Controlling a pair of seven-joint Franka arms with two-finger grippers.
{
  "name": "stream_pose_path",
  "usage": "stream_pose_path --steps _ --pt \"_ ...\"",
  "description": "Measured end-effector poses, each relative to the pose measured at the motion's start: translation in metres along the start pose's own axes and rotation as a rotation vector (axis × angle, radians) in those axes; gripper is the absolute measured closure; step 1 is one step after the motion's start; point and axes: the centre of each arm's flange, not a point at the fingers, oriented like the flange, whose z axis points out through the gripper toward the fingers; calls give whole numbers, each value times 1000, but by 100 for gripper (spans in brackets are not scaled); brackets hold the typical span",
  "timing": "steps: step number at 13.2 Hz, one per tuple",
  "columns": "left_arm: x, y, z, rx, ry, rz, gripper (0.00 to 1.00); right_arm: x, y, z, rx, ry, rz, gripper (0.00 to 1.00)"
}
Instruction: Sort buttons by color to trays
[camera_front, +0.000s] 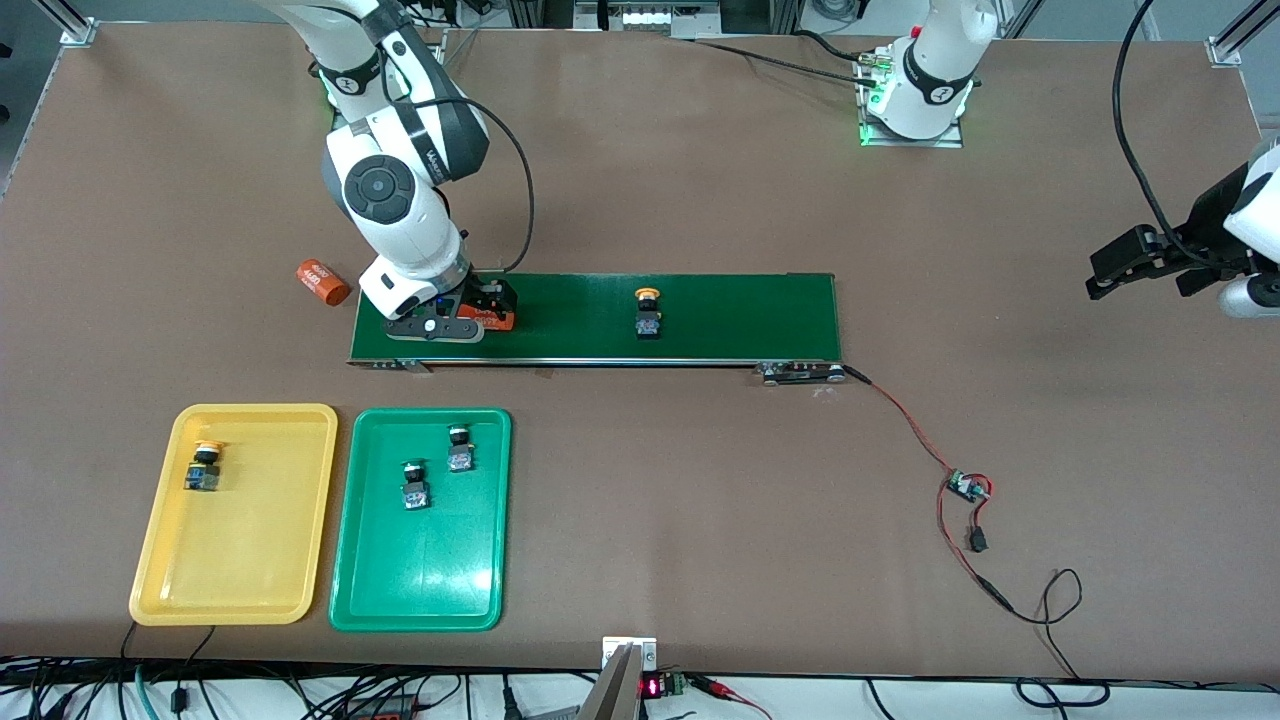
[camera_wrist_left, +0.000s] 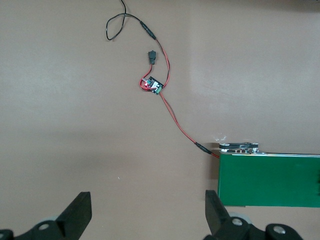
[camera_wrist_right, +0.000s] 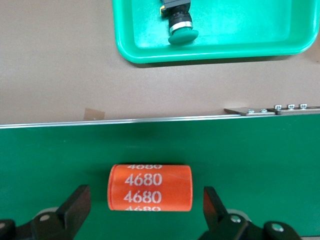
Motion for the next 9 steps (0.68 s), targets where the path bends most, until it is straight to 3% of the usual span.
stream_pose_path --steps 5,9 --pt "0 0 0 -1 -2 0 0 -22 -36 19 16 -31 -31 0" --pt "-4 3 0 0 -24 6 0 -23 -62 18 38 -14 -58 0"
